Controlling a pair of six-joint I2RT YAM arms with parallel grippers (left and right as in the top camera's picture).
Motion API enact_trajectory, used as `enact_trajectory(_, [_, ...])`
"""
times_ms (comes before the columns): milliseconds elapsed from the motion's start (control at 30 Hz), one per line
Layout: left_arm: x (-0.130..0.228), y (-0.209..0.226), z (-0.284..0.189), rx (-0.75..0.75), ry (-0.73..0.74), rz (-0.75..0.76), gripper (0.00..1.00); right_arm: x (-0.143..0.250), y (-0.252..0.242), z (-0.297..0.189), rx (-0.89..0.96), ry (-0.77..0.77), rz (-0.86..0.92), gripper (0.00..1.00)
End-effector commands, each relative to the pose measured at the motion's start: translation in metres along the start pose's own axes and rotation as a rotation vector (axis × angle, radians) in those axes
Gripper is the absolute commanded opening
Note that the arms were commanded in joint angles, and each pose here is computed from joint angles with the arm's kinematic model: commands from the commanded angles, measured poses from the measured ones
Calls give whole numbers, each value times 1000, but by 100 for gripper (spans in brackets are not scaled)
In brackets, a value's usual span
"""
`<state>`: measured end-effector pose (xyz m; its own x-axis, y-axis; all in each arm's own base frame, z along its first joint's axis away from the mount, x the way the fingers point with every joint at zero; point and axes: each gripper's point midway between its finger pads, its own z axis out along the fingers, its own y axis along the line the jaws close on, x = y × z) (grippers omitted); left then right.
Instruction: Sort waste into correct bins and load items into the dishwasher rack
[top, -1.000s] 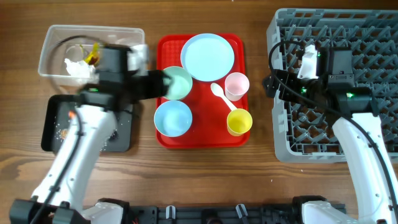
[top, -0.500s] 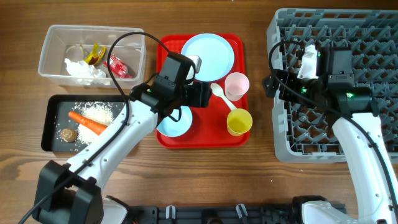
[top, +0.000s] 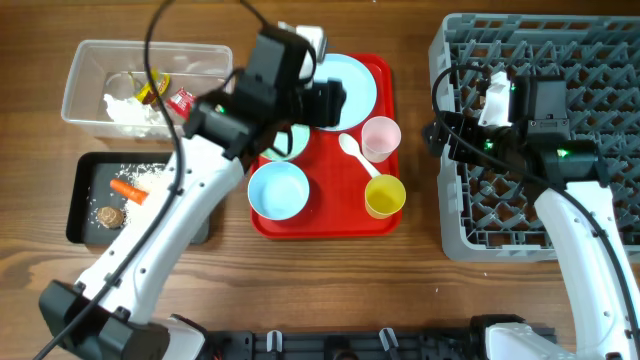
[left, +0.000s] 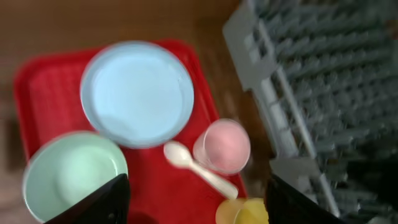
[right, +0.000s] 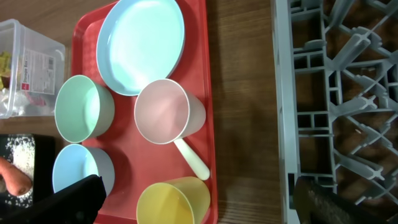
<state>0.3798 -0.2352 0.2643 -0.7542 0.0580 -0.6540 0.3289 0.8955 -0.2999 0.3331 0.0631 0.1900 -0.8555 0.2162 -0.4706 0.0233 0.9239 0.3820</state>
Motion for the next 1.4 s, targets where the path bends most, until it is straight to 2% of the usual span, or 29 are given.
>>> enact_trajectory(0, [-28,22,8,-107,-14,45,73,-5,0,0,10,-8,-1,99])
enact_trajectory(200, [-48,69,53,-177,58,26,74,-4,0,0,11,-4,0,100])
enact_trajectory(300, [-36,88,84,-174,136,-7,72,-4,0,0,11,-4,0,100])
enact_trajectory(433, [-14,88,108,-168,213,-8,73,-4,0,0,11,-5,-1,100])
enact_trajectory(600, [-7,85,99,-175,243,-13,78,-6,0,0,9,-12,-7,100])
enact_trajectory(767, [43,92,81,-216,457,-44,79,-6,1,0,9,-15,-7,100])
enact_trajectory(900, [68,85,85,-215,530,-29,78,-12,2,0,2,-37,-13,100])
enact_trajectory(1133, [70,86,86,-220,534,-38,77,-10,13,0,-54,-26,-20,99])
enact_trajectory(1367, [44,153,41,-336,442,-301,84,-6,67,8,-176,-32,-68,96])
